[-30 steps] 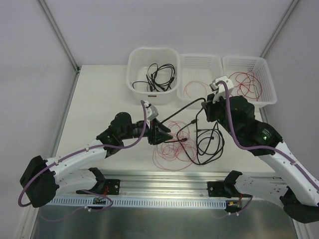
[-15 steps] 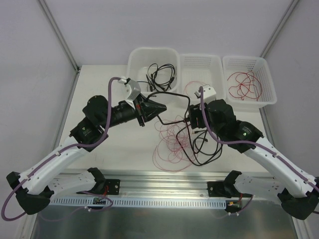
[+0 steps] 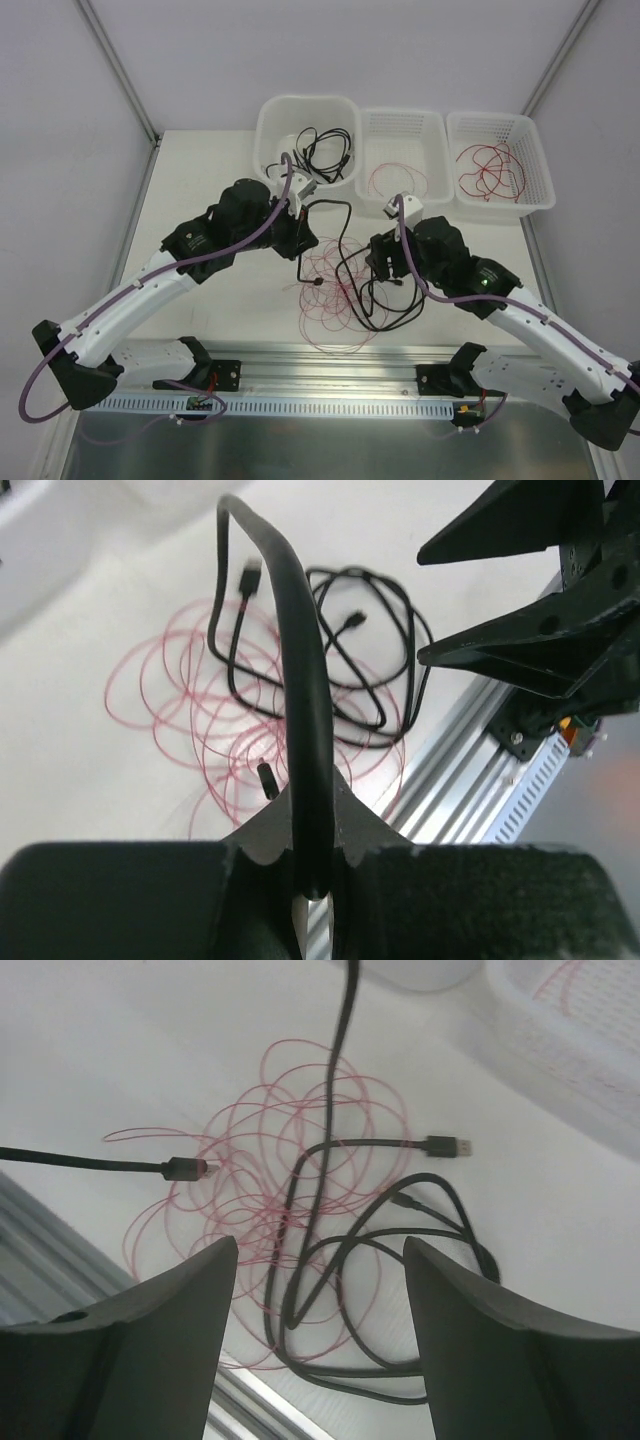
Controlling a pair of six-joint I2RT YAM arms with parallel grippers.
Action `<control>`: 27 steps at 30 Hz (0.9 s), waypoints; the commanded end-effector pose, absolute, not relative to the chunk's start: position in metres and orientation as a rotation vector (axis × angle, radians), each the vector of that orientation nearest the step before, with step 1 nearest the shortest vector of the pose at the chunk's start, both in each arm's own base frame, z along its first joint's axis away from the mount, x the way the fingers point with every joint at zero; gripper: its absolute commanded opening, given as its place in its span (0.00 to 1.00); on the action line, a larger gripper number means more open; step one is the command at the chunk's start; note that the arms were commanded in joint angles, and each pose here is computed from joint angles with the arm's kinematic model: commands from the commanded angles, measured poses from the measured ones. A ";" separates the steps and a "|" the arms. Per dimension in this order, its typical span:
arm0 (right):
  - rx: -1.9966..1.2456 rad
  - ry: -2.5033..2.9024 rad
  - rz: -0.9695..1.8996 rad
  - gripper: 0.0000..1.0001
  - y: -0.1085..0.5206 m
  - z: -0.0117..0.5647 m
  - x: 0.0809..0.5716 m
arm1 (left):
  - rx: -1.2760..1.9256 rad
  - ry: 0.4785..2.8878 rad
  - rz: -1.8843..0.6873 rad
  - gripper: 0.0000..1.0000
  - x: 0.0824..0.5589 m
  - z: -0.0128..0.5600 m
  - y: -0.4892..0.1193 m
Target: Untangle the cables
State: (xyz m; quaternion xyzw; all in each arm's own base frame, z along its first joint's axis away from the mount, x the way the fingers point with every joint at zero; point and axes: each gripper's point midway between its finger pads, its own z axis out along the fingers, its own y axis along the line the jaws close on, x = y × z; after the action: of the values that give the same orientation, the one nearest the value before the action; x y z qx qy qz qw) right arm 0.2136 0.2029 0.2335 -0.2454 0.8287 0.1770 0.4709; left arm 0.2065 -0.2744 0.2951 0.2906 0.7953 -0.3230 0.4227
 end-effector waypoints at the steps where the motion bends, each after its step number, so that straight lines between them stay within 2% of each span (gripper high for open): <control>1: -0.671 1.993 0.696 0.70 0.241 0.222 0.195 | 0.703 2.072 -0.837 0.00 0.191 0.291 -0.268; 9: -0.795 1.834 0.982 0.67 0.305 0.204 0.173 | 0.656 2.042 -0.866 0.00 0.188 0.309 -0.265; 14: -0.866 1.807 1.004 0.67 0.324 0.183 0.174 | 0.666 2.020 -0.949 0.00 0.175 0.320 -0.267; 22: -0.865 1.867 0.906 0.62 0.317 0.157 0.183 | 0.580 1.836 -0.900 0.00 0.171 0.374 -0.236; 27: -0.768 1.903 0.720 0.63 0.282 0.159 0.196 | 0.487 1.588 -0.857 0.00 0.173 0.429 -0.210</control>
State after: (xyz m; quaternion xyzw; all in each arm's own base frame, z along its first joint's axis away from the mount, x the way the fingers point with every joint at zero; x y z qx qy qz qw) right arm 0.1820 0.2995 0.1392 -0.3363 0.7786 0.3296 0.4148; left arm 0.1689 -0.2252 0.3644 0.2351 0.7564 -0.3594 0.4933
